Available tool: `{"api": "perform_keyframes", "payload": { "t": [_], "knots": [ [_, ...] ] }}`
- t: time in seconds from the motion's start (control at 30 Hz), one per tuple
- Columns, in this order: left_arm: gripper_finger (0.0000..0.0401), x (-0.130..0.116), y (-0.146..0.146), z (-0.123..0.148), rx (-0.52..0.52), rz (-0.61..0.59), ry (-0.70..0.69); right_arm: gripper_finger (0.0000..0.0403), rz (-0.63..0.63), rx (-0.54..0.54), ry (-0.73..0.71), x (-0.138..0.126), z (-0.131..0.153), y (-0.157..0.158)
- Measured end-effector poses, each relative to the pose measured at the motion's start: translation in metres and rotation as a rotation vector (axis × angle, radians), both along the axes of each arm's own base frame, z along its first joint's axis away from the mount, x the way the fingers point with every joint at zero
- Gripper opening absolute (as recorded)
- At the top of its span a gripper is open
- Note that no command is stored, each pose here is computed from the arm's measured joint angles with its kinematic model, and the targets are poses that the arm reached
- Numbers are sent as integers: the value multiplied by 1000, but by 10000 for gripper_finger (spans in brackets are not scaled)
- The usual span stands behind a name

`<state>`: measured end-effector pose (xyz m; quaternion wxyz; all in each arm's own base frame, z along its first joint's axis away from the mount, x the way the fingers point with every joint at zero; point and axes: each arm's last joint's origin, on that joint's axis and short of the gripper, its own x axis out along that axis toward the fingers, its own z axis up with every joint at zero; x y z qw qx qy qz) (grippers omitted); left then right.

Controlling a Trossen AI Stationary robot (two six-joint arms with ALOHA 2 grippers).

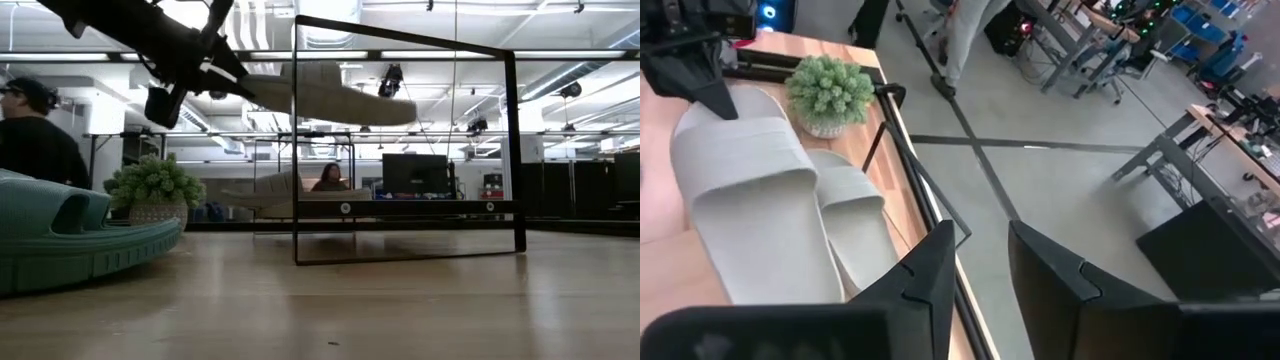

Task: Pick and place slides into the shelf
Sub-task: Put the gray slipper on the shelf

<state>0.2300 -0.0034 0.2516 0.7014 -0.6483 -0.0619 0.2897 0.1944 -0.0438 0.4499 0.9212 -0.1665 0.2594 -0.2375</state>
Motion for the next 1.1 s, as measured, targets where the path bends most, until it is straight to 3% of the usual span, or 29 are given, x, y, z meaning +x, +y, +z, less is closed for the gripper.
{"api": "perform_keyframes", "payload": {
  "t": [0.63, 1.1],
  "knots": [
    [17, 28, -17, -47, -89, 167, 29, 83, 8, -17, 20, 3, -1, -1],
    [17, 18, -19, -73, -79, 205, 39, 86, 8, -17, 19, 3, -1, -1]
  ]
}}
